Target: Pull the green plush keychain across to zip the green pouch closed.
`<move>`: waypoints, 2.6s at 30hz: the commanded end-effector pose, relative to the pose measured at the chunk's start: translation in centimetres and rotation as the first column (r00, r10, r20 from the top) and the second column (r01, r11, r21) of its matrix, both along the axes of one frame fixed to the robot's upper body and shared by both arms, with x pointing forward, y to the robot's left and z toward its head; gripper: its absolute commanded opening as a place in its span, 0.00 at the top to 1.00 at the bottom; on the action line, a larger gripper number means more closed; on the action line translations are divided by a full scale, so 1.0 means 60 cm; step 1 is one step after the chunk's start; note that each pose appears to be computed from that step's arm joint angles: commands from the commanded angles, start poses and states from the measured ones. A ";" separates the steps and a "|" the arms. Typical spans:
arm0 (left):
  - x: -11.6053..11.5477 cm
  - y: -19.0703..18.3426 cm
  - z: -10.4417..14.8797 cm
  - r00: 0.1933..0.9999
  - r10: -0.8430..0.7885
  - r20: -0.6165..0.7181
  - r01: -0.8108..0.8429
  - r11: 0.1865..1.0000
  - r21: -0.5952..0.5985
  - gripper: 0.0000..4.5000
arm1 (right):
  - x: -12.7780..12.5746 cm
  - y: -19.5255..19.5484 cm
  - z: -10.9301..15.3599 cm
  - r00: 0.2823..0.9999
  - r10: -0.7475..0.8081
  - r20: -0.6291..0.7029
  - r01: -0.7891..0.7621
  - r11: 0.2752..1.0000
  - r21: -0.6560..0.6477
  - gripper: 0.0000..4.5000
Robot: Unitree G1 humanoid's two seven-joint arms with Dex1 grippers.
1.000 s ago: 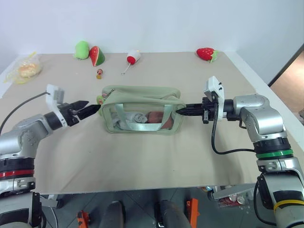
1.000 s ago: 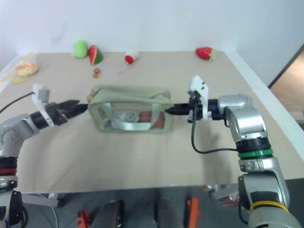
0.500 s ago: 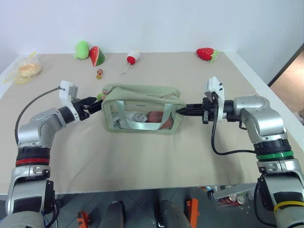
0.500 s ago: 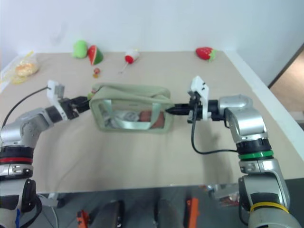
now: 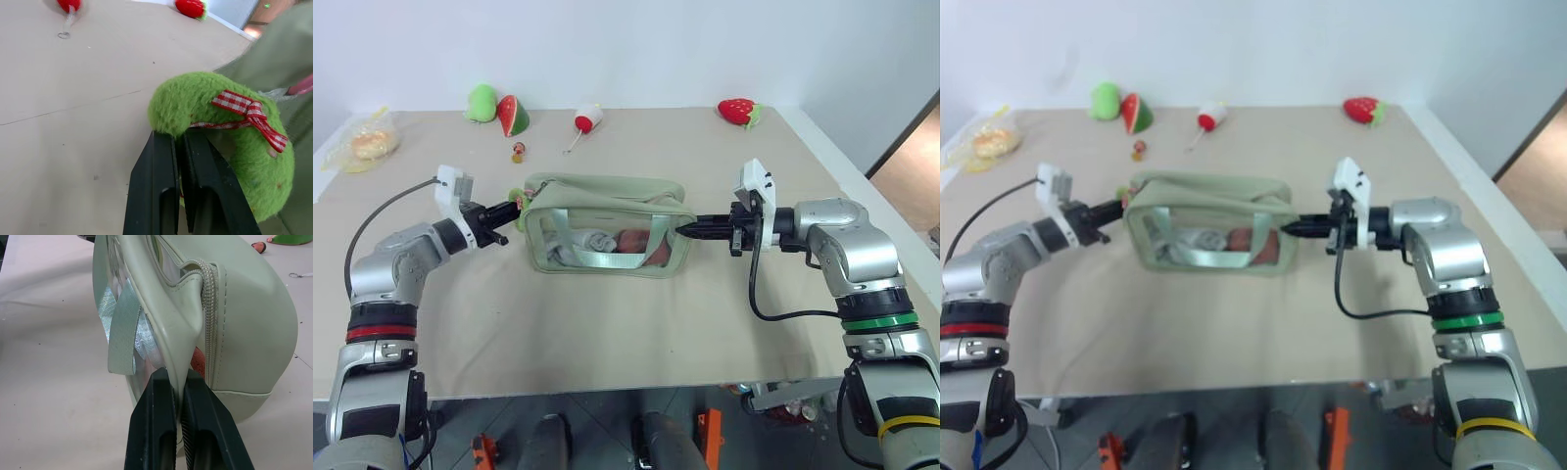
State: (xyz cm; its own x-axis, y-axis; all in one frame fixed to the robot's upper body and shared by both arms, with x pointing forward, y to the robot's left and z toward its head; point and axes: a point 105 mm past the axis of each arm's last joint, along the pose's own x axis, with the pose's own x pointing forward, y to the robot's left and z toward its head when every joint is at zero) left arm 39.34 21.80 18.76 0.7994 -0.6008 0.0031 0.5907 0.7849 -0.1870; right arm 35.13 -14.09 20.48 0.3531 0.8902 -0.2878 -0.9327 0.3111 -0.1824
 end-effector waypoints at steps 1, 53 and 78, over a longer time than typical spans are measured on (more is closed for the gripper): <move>0.013 0.016 0.081 0.981 0.090 0.171 -0.085 0.996 -0.036 0.99 | -0.002 0.000 0.012 0.999 0.009 0.031 -0.009 1.000 0.001 1.00; -0.111 -0.120 0.144 0.810 -0.532 0.249 0.356 0.782 0.512 0.27 | 0.002 0.006 0.013 0.999 -0.010 0.043 0.010 1.000 0.019 1.00; -0.100 -0.010 0.071 0.947 -0.306 0.096 0.261 0.909 0.324 0.27 | 0.000 0.011 0.006 1.000 0.002 0.031 -0.002 1.000 0.022 1.00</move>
State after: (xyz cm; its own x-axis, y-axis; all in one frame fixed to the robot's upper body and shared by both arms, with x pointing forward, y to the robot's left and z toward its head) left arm 33.26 21.88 22.45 0.6111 -0.7824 -0.1198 0.7914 0.6012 0.1101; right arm 35.26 -13.68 20.23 0.3694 0.8908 -0.2648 -0.9262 0.3300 -0.1823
